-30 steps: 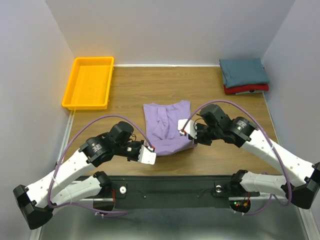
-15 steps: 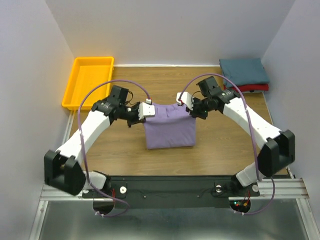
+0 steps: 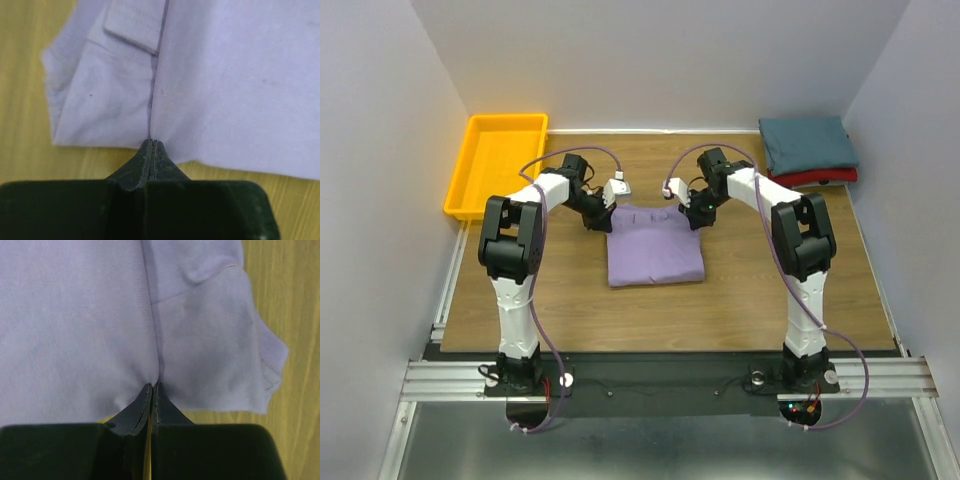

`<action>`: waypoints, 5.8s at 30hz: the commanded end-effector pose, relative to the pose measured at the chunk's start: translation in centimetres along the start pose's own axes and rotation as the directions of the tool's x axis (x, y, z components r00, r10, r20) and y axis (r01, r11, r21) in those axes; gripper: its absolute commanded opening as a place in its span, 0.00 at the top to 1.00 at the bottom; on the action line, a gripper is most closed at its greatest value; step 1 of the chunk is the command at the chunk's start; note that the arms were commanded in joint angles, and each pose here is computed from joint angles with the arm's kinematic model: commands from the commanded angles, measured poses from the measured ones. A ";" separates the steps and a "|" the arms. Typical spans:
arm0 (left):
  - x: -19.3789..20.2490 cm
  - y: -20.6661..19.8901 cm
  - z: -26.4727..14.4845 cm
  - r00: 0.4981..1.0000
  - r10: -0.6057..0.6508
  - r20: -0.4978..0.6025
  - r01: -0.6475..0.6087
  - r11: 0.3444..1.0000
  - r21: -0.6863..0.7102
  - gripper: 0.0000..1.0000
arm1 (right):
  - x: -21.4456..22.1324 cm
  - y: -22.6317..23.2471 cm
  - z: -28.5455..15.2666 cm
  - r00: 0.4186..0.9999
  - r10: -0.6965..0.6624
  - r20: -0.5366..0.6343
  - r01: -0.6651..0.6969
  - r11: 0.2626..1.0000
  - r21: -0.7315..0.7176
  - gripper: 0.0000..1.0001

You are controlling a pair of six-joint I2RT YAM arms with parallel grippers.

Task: Fold and stack the t-shirts
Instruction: Fold the tshirt

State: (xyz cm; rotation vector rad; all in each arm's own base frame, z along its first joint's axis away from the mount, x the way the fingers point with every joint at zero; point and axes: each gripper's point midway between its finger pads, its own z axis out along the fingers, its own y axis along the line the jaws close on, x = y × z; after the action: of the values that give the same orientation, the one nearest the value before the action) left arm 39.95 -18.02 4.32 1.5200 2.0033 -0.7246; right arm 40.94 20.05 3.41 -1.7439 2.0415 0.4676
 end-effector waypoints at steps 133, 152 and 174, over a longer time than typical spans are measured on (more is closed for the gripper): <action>-6.5 -9.2 -2.3 0.889 -0.402 0.219 0.413 0.911 -0.003 0.59 | -2.8 2.3 -5.7 0.538 0.827 0.160 -0.773 0.560 -0.296 0.51; -2.6 -8.1 1.9 0.854 -0.504 0.128 0.506 0.862 0.013 0.62 | -1.9 3.8 -2.1 0.507 0.856 0.096 -0.797 0.509 -0.326 0.51; -1.2 -7.2 2.3 0.860 -0.500 0.105 0.507 0.860 -0.053 0.73 | -3.5 3.9 -5.3 0.542 0.823 0.170 -0.781 0.568 -0.259 0.99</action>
State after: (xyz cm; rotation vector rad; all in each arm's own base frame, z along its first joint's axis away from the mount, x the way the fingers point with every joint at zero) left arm 33.08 -22.14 3.98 0.8829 2.3767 -0.9082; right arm 36.33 20.82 5.45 -0.5443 2.6478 1.1743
